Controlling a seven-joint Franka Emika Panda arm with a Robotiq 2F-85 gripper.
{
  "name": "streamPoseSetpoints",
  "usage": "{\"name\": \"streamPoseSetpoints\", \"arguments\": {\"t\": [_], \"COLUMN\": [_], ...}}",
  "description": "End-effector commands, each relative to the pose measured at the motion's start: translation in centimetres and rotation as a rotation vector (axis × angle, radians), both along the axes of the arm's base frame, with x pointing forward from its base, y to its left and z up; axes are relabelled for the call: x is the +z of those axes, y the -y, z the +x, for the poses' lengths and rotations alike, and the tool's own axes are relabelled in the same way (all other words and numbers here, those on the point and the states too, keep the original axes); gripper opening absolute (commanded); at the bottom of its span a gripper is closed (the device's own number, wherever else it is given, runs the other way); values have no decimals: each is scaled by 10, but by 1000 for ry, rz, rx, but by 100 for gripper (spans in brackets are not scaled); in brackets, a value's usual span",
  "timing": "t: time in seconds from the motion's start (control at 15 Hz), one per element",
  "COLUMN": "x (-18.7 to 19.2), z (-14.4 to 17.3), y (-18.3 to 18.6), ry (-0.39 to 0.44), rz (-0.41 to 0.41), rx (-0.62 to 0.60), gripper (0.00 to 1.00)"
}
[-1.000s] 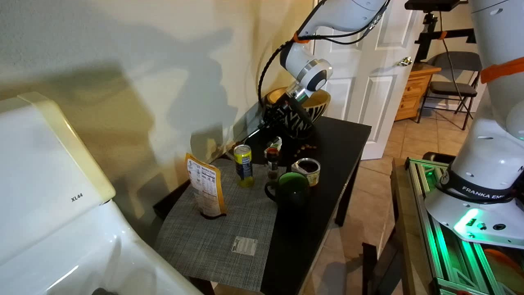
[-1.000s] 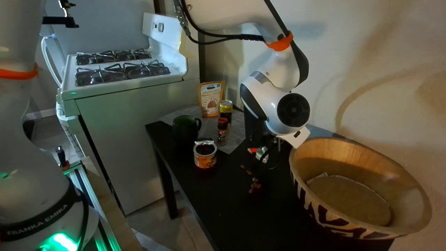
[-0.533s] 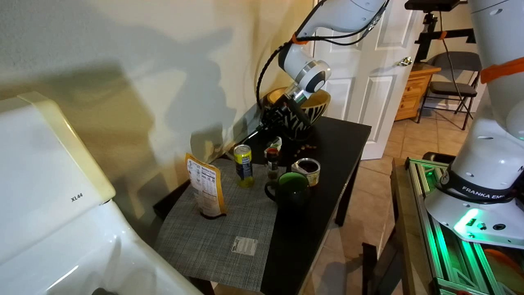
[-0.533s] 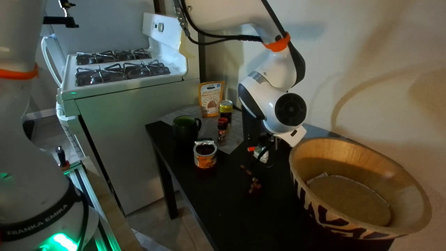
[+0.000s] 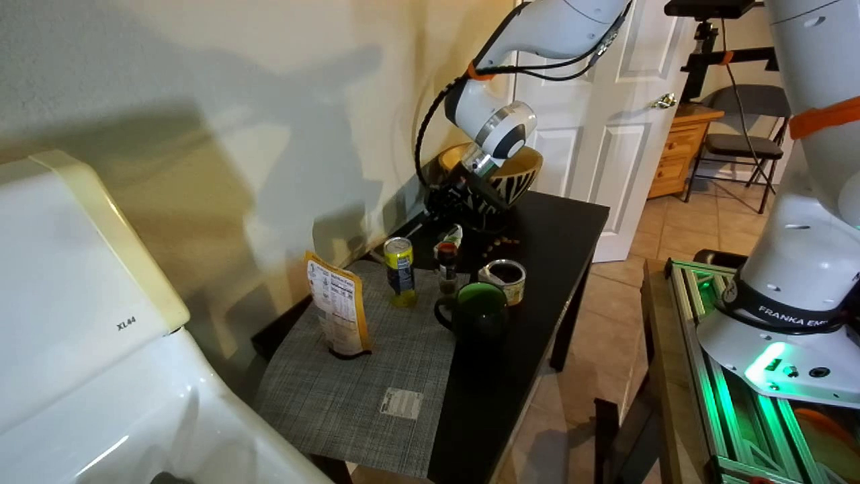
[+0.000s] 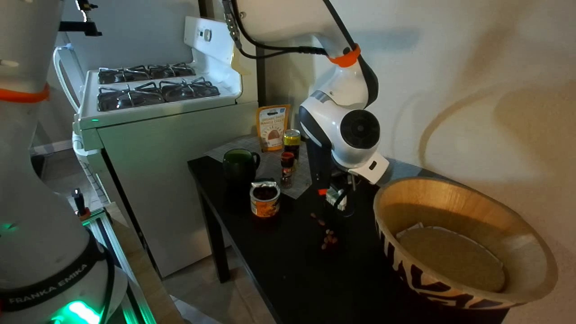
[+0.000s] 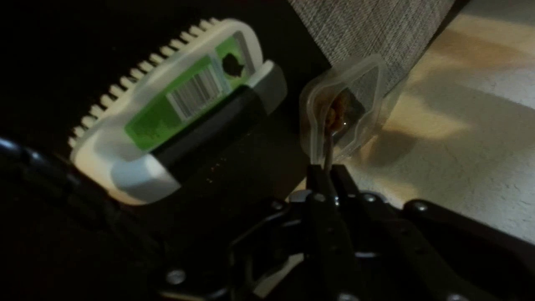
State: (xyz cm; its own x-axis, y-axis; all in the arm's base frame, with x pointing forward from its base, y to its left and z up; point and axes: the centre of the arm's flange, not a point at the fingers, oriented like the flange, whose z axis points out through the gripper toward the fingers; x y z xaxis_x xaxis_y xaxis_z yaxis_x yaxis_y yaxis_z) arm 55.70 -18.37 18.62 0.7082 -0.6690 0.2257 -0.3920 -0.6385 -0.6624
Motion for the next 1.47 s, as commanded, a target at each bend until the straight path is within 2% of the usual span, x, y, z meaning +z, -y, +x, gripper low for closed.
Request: {"name": "streamPoseSetpoints", "arguments": {"t": [0.0,0.2,0.4,0.8,1.07,1.27,1.4], "x": [3,16,29,43,47,56,64], "z": [-1,-3,-4,-14,-23,-28,-28], "y": [-8,-13,-18,-26,-27,-30,-30], "ry": [66,138,176,150,114,153,200], "rz": [-94,-144,-185,-313,-445,-534,-561], "rx": [29,87,158,284,353,384,397], "gripper": [2,2,2,2,2,2,2]}}
